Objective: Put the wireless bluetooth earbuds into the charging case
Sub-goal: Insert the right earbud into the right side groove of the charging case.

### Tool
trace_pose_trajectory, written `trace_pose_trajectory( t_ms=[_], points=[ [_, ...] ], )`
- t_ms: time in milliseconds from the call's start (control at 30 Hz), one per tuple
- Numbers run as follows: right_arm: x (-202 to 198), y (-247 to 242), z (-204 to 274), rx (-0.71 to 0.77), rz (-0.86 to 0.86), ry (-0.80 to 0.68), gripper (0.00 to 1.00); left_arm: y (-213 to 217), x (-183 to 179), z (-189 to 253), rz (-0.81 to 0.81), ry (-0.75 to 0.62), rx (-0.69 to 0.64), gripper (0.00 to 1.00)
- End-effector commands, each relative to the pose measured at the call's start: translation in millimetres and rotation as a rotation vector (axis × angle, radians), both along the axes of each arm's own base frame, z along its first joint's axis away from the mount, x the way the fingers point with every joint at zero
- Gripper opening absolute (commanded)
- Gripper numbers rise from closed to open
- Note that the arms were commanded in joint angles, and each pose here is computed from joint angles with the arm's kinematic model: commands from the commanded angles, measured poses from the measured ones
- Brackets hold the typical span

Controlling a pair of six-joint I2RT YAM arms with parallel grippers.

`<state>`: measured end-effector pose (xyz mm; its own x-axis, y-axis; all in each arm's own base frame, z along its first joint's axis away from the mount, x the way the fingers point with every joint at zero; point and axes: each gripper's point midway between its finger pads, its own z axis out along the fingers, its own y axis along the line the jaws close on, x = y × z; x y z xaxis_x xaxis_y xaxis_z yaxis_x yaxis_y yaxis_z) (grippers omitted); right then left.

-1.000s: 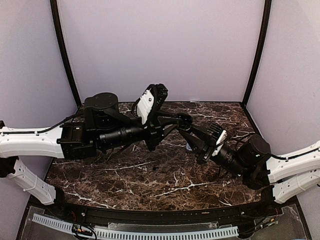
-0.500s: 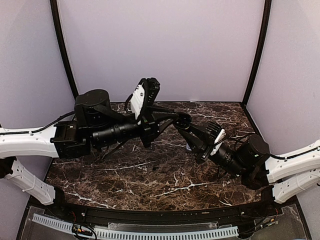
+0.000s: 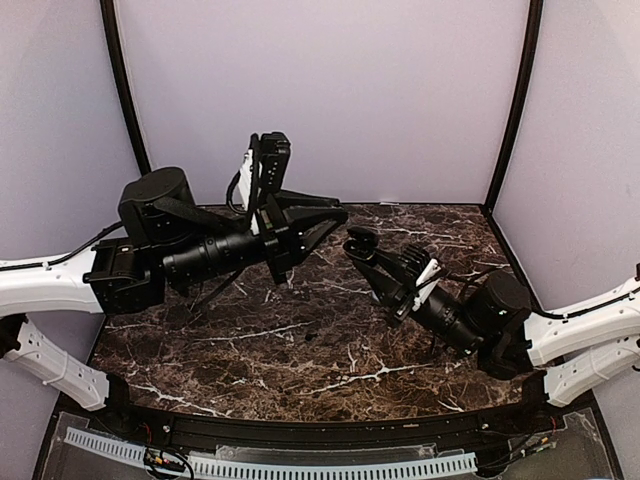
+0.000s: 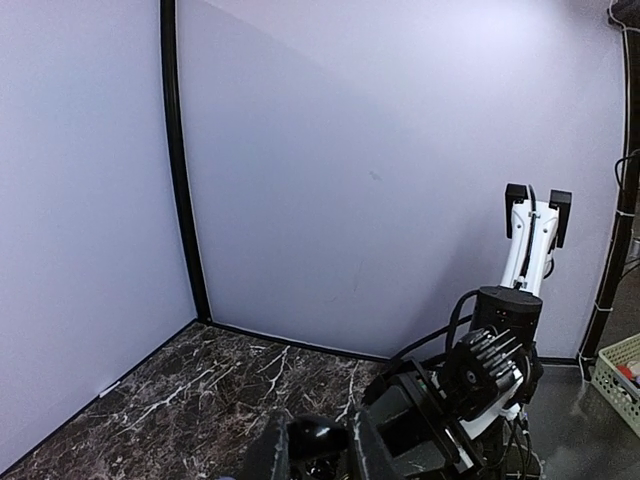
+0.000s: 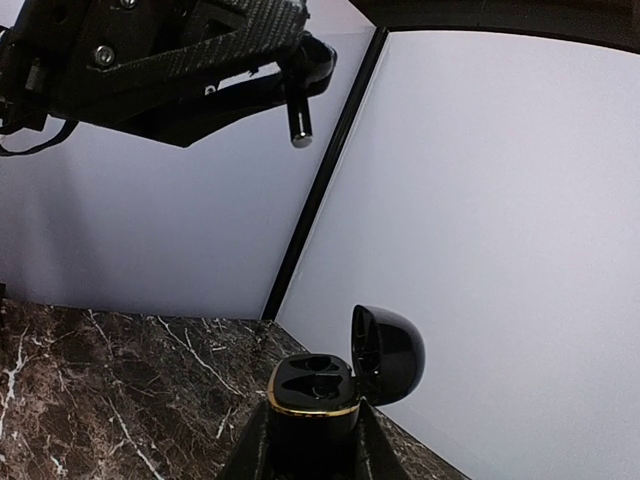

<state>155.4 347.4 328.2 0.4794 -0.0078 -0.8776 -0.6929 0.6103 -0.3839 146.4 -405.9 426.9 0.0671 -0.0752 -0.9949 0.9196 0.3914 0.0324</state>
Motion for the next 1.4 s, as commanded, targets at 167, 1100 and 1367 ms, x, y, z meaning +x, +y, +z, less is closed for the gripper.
trace_pose_trajectory(
  t_ms=[167,1100,1367],
  points=[
    [-5.0,-1.6,29.9,0.089,0.024,-0.045,0.00,-15.6,-21.6,0.6,-0.156,0.010,-0.032,0.04],
    [-17.6,-1.6,41.1,0.114,0.100,-0.054,0.00,-27.9,-14.1,-30.2,-0.137,0.060,0.022,0.03],
    [-20.3,-1.1,41.8,0.112,0.115,-0.059,0.00,-25.5,-8.2,-35.3,-0.100,0.060,0.035,0.02]
  ],
)
